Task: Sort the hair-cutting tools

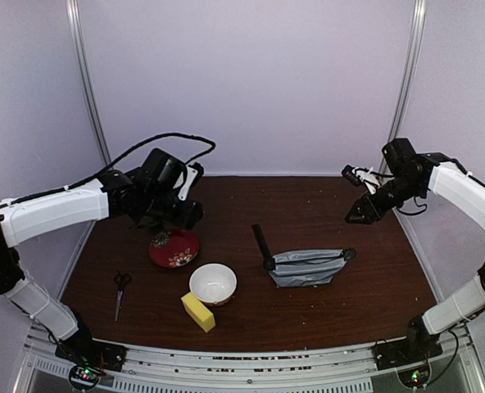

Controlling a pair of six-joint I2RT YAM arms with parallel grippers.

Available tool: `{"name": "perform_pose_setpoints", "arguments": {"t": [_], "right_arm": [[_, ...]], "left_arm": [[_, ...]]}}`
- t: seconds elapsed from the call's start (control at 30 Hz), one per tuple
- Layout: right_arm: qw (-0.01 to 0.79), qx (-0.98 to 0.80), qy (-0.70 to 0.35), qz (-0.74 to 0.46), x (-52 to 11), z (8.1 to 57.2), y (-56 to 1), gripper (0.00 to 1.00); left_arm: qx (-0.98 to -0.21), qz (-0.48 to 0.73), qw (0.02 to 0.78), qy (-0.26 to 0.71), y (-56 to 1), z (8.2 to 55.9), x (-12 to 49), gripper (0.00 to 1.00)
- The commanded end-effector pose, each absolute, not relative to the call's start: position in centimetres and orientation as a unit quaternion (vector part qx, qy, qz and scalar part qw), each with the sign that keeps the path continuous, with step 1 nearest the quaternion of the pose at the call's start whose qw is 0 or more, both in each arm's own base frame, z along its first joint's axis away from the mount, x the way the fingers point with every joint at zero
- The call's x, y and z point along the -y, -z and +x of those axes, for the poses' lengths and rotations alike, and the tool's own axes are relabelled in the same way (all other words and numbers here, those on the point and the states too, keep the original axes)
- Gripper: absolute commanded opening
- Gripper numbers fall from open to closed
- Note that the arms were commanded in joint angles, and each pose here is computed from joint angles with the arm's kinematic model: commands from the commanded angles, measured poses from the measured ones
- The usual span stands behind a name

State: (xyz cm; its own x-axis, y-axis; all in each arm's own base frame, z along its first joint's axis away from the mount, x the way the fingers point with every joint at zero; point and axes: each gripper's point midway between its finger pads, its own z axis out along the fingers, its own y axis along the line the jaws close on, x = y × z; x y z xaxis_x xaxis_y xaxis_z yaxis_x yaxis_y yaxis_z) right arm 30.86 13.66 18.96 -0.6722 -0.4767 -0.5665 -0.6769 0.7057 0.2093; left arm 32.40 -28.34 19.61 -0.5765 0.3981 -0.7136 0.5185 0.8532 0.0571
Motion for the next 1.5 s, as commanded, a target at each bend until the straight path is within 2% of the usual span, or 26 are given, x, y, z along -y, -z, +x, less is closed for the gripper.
{"name": "perform_pose_setpoints", "arguments": {"t": [0.0,0.13,0.33,0.53,0.7,0.77,0.87,1.03,1.2,1.37,1.47], "right_arm": [[0.297,-0.868,-0.149,-0.369,-14.6,31.0,-22.6,0.44],[0.318,-0.839,-0.166,-0.409,-17.2,30.1,-23.3,0.45],[0.309,-0.824,-0.18,-0.441,-18.8,28.6,-20.9,0.45],[0.325,-0.816,-0.184,-0.442,-18.6,27.6,-19.8,0.45],[0.319,-0.813,-0.193,-0.446,-18.8,27.2,-19.6,0.45],[0.322,-0.811,-0.193,-0.448,-18.8,27.1,-19.7,0.45],[0.324,-0.81,-0.189,-0.451,-18.7,27.1,-19.5,0.45],[0.319,-0.81,-0.192,-0.453,-18.8,27.0,-19.3,0.45],[0.311,-0.811,-0.194,-0.456,-18.8,27.0,-19.1,0.45],[0.304,-0.81,-0.197,-0.461,-19.0,26.9,-18.8,0.46],[0.302,-0.809,-0.2,-0.463,-19.1,26.8,-18.8,0.46]], "left_arm": [[-0.905,0.207,0.37,0.048,-18.9,33.1,22.6,0.55],[-0.911,0.164,0.375,0.045,-19.8,35.0,18.4,0.54],[-0.92,0.129,0.369,0.024,-21.2,38.7,15.4,0.52],[-0.923,0.078,0.368,0.08,-21.4,43.1,13.2,0.49],[-0.929,0.025,0.362,0.079,-19.7,44.9,10.8,0.48],[-0.931,-0.031,0.353,0.09,-18.2,44.8,9.1,0.48],[-0.929,-0.102,0.343,0.097,-16.2,44.2,7.0,0.49],[-0.941,-0.083,0.317,0.09,-16.2,42.0,6.7,0.42],[-0.953,-0.073,0.288,0.055,-16.4,36.4,5.1,0.43],[-0.969,-0.091,0.225,0.042,-13.5,30.2,4.1,0.42],[-0.976,-0.083,0.199,0.008,-12.0,28.1,2.9,0.41]]}}
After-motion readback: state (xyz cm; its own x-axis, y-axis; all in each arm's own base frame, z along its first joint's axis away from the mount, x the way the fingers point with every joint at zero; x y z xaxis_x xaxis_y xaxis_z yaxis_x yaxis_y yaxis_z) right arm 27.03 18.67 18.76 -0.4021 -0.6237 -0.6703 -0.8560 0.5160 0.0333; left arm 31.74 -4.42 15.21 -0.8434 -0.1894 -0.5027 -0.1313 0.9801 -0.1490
